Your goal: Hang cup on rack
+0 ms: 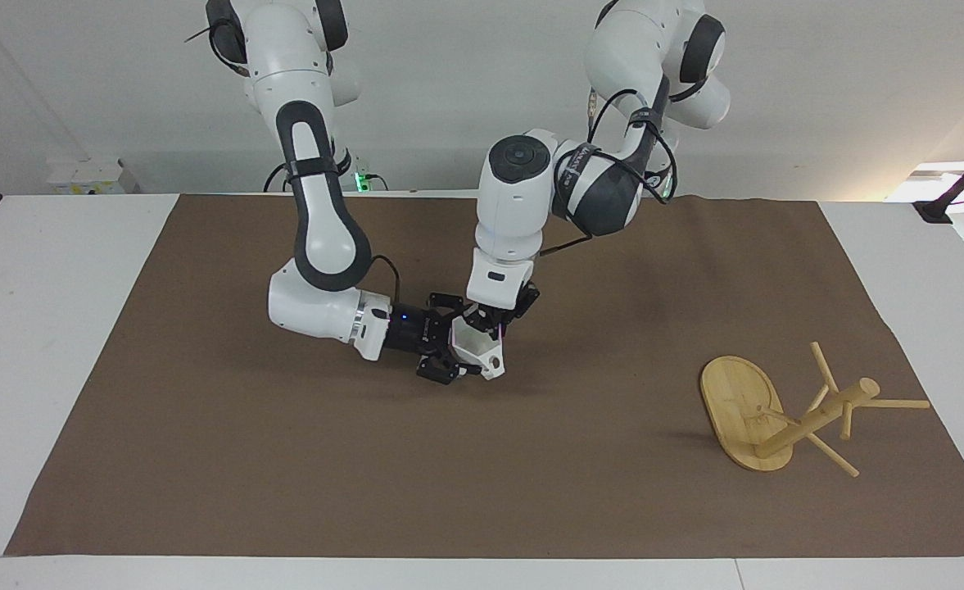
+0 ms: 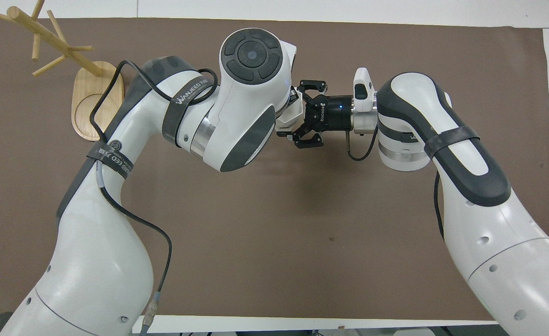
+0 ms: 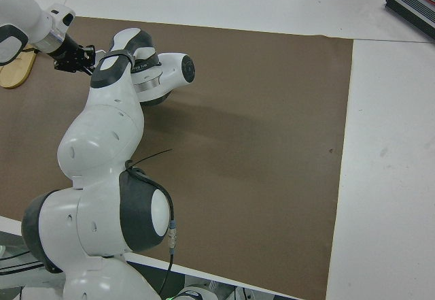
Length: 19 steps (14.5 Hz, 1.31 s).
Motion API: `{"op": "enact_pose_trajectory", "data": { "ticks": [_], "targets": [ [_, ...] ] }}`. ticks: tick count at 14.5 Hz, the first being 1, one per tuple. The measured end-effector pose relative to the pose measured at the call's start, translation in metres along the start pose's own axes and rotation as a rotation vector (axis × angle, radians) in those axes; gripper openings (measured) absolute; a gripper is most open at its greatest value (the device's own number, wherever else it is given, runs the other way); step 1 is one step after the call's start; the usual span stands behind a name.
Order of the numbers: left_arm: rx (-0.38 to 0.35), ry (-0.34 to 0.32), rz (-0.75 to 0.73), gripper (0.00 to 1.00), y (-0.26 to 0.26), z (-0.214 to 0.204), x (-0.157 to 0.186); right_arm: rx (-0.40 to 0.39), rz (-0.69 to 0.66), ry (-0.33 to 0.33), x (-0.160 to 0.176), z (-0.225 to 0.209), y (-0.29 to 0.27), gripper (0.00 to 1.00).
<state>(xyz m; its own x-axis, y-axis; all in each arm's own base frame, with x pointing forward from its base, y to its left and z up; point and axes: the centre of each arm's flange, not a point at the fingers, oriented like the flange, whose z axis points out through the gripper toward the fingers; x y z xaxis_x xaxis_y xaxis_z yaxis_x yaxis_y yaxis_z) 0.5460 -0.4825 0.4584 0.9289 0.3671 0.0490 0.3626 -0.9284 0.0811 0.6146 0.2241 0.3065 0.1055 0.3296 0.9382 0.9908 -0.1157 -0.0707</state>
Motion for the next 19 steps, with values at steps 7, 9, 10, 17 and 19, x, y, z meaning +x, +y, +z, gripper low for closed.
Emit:
{"op": "enact_pose_trajectory", "data": {
  "ticks": [7, 9, 10, 17, 19],
  "targets": [
    [0.039, 0.136, -0.073, 0.11, -0.034, -0.017, 0.045, -0.037, 0.028, 0.008, -0.016, -0.077, 0.031, 1.0],
    [-0.044, 0.203, -0.127, 0.11, -0.07, -0.026, 0.081, -0.023, 0.053, -0.055, -0.02, -0.128, 0.046, 1.0],
    [-0.09, 0.232, -0.152, 0.11, -0.096, -0.029, 0.1, -0.02, 0.068, -0.105, -0.018, -0.155, 0.052, 1.0],
    [-0.234, 0.459, -0.026, 0.11, -0.272, -0.01, 0.176, -0.132, 0.3, -0.594, 0.088, -0.294, 0.017, 1.0],
    [-0.207, 0.465, 0.05, 0.11, -0.282, -0.003, 0.176, -0.21, 0.39, -0.726, 0.111, -0.312, 0.001, 1.0]
  ]
}}
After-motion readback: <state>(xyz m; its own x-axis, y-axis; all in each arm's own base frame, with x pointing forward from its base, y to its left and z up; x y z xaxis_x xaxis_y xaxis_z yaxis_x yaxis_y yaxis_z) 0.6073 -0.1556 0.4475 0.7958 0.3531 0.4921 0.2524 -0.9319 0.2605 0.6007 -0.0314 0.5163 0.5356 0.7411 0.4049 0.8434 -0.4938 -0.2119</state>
